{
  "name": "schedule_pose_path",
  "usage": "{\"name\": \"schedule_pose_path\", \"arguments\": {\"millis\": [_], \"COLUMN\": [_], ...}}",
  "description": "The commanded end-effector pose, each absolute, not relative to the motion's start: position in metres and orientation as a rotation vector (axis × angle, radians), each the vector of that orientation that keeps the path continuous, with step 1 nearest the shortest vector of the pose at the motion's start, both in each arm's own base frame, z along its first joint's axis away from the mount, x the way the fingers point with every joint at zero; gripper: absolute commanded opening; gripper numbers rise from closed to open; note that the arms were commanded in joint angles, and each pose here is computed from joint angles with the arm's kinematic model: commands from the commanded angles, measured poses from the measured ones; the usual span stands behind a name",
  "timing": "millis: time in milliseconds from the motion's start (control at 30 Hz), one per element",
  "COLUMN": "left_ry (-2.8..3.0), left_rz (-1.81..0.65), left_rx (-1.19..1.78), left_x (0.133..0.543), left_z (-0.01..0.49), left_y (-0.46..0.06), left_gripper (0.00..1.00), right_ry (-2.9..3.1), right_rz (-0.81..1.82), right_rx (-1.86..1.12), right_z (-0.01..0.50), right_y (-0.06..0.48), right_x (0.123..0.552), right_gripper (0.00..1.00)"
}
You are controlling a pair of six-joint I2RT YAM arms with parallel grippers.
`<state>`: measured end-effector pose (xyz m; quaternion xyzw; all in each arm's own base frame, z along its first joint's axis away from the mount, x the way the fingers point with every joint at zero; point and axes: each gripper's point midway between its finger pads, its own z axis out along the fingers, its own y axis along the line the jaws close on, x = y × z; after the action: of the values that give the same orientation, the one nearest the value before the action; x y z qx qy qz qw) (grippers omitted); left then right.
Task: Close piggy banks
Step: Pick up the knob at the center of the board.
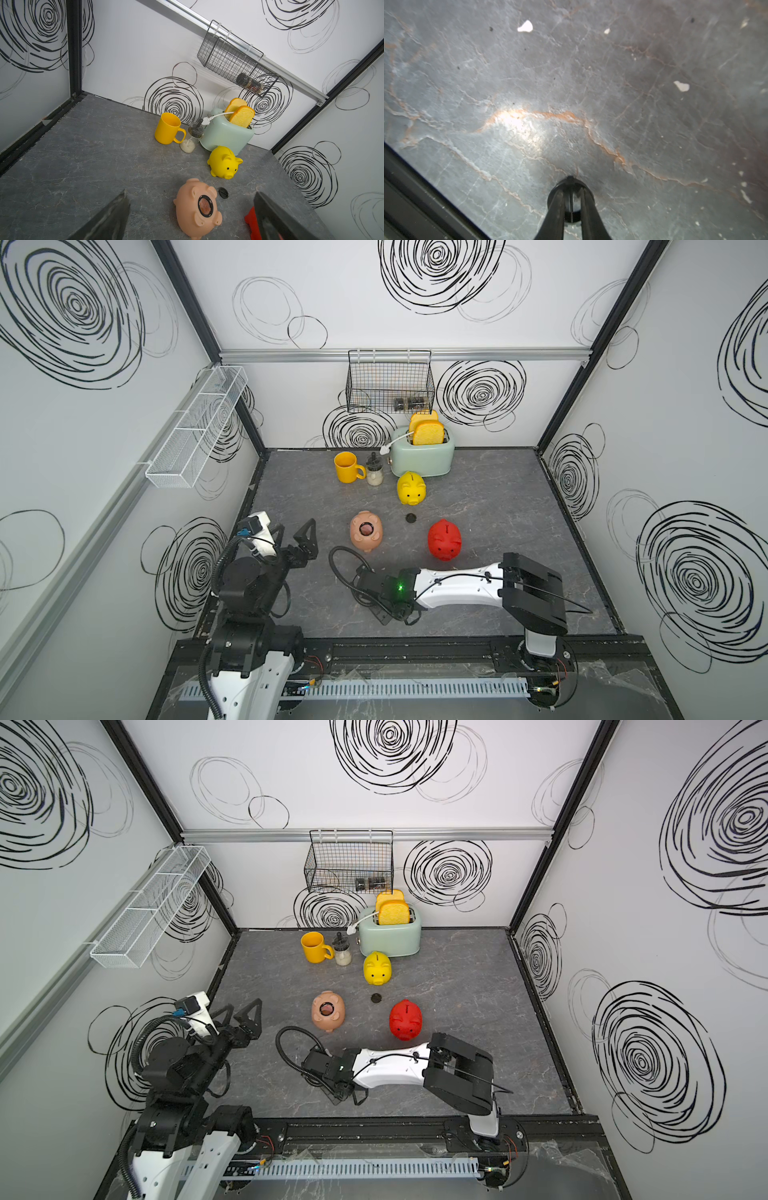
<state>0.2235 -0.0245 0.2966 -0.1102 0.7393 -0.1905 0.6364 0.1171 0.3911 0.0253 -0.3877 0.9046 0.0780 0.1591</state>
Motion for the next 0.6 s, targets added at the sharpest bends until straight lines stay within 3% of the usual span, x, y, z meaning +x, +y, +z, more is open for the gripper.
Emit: {"name": "schedule_pose_path", "arguments": {"millis": [0,567], "left_ry": [1.665,1.673], "left_rz": [-0.438,-0.438], "left_rx": [-0.249,-0.251], "left_x": [0.225,0.226], "left_z": [0.302,0.300], "left_y": [-0.024,-0.024], "left_gripper": [0.96,0.96], "right_ry": [2.610,2.673], "right_rz": [0.187,0.082], "right_rx": [-1.125,-1.155], "right_z": [0.013,-0.005], "right_y": [0.384,0.357], "right_x": [0.112,0.113], "right_gripper": [0.19,0.16]}}
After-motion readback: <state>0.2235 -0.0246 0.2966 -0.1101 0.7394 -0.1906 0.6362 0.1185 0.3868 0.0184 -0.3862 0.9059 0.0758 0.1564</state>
